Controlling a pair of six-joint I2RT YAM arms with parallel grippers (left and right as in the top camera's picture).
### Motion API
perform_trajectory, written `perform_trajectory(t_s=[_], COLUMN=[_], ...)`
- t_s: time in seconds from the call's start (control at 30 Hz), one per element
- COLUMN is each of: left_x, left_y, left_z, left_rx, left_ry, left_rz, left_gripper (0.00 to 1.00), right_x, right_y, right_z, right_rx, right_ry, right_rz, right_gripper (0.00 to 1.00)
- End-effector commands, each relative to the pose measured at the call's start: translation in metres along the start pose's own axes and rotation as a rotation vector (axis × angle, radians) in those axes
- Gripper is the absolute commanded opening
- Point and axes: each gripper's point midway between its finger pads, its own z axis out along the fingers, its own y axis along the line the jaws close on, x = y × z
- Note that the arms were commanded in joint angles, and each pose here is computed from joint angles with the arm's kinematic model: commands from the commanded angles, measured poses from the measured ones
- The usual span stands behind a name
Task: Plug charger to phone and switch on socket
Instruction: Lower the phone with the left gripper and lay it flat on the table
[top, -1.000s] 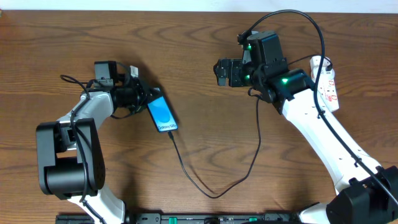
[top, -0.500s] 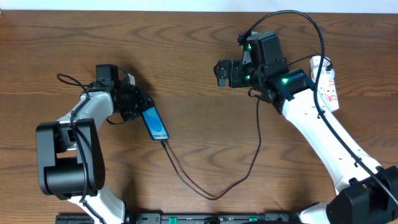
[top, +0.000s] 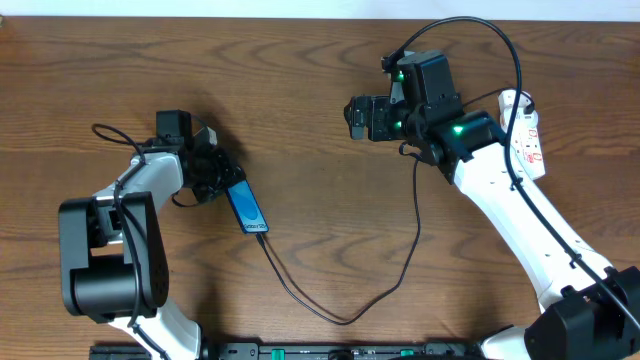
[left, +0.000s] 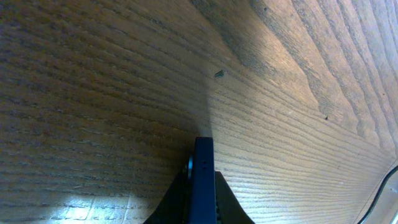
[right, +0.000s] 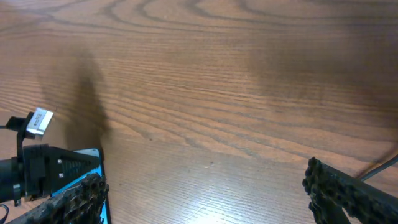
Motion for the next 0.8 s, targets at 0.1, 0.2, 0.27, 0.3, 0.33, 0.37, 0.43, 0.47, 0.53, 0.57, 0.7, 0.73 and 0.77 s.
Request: perform_trajectory(t_s=[0.1,0.2,0.27,0.3,0.33,0.37,0.43,0.47,0.53,0.57,0.7,0.73,0.77], left_x=[0.0074,0.0075,0.0074,0.0074,0.0075,0.0074,0.0071,0.0069,0.0069,0.0069,0.0070,0.0071,0.0071], left_y=[0.0041,0.0041,0.0042,0.0041,0.0041,0.0042,0.0047,0.0054,0.0054,0.0054,0.0054,0.0054,0.0055], left_z=[-0.0005,-0.0004,-0.0004,-0.0005,-0.0004,-0.0005,-0.0005,-0.0005,-0.0005,-0.0005,-0.0005,-0.0005,-0.0005], left_rx=[-0.018,-0.018,-0.019,-0.018,-0.018,-0.019,-0.021,-0.025,-0.025,-0.025,-0.026,-0.026,-0.026], left_ry=[0.008,0.009,0.009,0.008,0.009,0.008,0.007,0.005,0.005,0.005,0.006,0.006,0.006], left_rz=[0.014,0.014,0.014,0.014,0.014,0.014,0.014,0.014,0.014,0.014,0.014,0.013,0.014], left_gripper=[0.07,0.08,0.22,0.25,0.26,0.28,0.29,0.31,0.38,0.41,0.52,0.52,0.52], right_x=[-0.0027,-0.0027,-0.0027,-0.0027,-0.0027,-0.0027,-0.0027,-0.0027,-0.0027,-0.0027,-0.0027,-0.0027,-0.0027], right_y=[0.0001,0.0001,0.0001,0.0001,0.0001,0.0001,0.0001,0.0001,0.0001,0.0001,0.0001,0.0001,0.0001], right_z=[-0.0059,-0.0059,-0.0059,-0.0059,-0.0059,-0.0059,-0.0059,-0.0059,-0.0059,-0.0059,-0.0059,-0.0059,-0.0059], right_rx=[0.005,0.005,0.005,0.005,0.005,0.005,0.005,0.005,0.005,0.005,0.005,0.005,0.005], right_ry=[-0.012,-0.012,-0.012,-0.012,-0.012,-0.012,-0.012,-0.012,-0.012,-0.012,-0.012,-0.012,-0.012], right_rz=[-0.023,-0.028,-0.028,-0.028,-0.028,-0.028,-0.028,-0.028,-0.028,-0.028,-0.028,-0.028,-0.028], right_gripper=[0.99,0.99,0.99,0.99,0.99,0.99,0.99,0.99,0.99,0.99,0.99,0.99,0.99])
